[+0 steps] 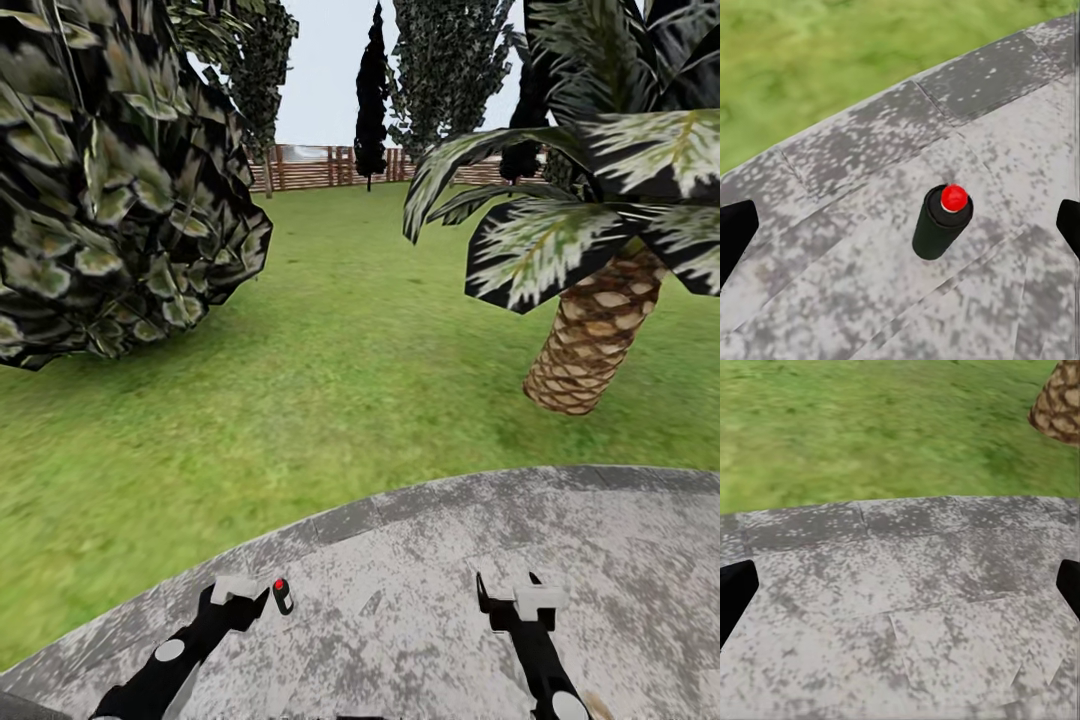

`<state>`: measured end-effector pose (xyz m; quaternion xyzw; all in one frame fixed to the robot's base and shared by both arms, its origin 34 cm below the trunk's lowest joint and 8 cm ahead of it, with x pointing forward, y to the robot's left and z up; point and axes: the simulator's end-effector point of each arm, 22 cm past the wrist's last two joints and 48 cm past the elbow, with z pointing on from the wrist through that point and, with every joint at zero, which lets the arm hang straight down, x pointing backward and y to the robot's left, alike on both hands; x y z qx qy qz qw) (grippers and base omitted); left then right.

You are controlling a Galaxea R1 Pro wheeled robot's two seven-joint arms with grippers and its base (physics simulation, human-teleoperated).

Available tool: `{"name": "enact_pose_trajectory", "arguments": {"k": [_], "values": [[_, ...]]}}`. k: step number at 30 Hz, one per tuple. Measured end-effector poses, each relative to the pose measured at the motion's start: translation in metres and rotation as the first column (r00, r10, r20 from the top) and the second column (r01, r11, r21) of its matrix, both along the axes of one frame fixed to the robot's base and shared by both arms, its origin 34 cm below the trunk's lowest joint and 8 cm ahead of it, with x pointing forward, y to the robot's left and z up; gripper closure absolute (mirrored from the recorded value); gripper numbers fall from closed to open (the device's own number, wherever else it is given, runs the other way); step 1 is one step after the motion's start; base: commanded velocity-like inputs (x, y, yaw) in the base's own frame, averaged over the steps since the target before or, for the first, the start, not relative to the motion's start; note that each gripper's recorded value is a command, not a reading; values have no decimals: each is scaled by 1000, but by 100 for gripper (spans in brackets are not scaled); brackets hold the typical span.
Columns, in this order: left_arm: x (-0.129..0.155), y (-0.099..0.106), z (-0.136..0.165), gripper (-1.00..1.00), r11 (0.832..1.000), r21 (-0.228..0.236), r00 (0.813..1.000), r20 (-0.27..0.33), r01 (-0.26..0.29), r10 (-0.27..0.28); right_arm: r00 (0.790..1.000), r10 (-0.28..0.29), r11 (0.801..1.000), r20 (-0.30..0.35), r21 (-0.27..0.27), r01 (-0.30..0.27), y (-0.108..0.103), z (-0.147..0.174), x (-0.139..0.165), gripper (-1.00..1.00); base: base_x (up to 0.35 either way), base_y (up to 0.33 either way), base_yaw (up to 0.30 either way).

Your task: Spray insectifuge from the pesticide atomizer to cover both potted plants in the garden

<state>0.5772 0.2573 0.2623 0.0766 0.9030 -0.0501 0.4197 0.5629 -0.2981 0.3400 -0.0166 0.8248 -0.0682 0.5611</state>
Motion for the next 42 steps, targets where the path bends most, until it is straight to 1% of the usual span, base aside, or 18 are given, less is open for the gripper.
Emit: {"name": "enact_pose_trajectory", "arguments": {"k": [2, 4, 6, 11, 14, 15, 16, 19, 27, 34, 39, 42], "values": [[18, -1, 9, -100, 1000, -1, 1000, 24, 0, 0, 1000, 0, 1000, -8, -1, 0, 1, 10, 12, -100, 0, 0, 0], [34, 3, 16, -100, 1000, 6, 999, 44, -6, 5, 999, -2, 1000, -37, -3, 2, 2, 18, 24, -100, 0, 0, 0], [36, 5, 14, -100, 1000, 9, 999, 41, -8, 7, 998, -4, 1000, -58, -4, 4, 2, 19, 29, -100, 0, 0, 0], [27, 6, -1, -100, 1000, 13, 1000, 16, -6, 6, 995, -7, 1000, -104, -7, 6, 2, 11, 31, -100, 0, 0, 0], [19, 6, -10, -100, 1000, 14, 1000, 0, -4, 4, 994, 3, 1000, -112, -5, -4, 5, 7, 32, -100, 0, 0, 0], [17, 7, -13, -100, 1000, 15, 1000, -4, -4, 4, 993, 14, 1000, -118, 1, -14, 7, 5, 31, -100, 0, 0, 0], [16, 7, -15, -100, 1000, 16, 1000, -9, -2, 2, 988, 83, 996, -129, 38, -78, 22, 1, 31, -100, 0, 0, 0], [13, 7, -22, -100, 1000, 16, 1000, -20, -1, 2, 983, 108, 993, -146, 53, -101, 28, -7, 28, -100, 0, 0, 0], [5, 7, -38, -100, 1000, 16, 999, -50, 0, 1, 976, 116, 993, -183, 56, -107, 28, -27, 20, -100, 0, 0, -3], [-3, 7, -53, -100, 1000, 16, 997, -77, 1, 0, 971, 115, 993, -209, 58, -105, 28, -41, 15, -100, 0, 0, -174], [-8, 7, -63, -100, 1000, 17, 995, -96, 1, 1, 967, 114, 993, -228, 59, -103, 27, -52, 11, -100, 0, 0, -47], [-7, 7, -62, -100, 1000, 17, 996, -94, 1, 1, 967, 112, 993, -227, 59, -101, 27, -51, 11, -100, 0, 0, -5]]}}
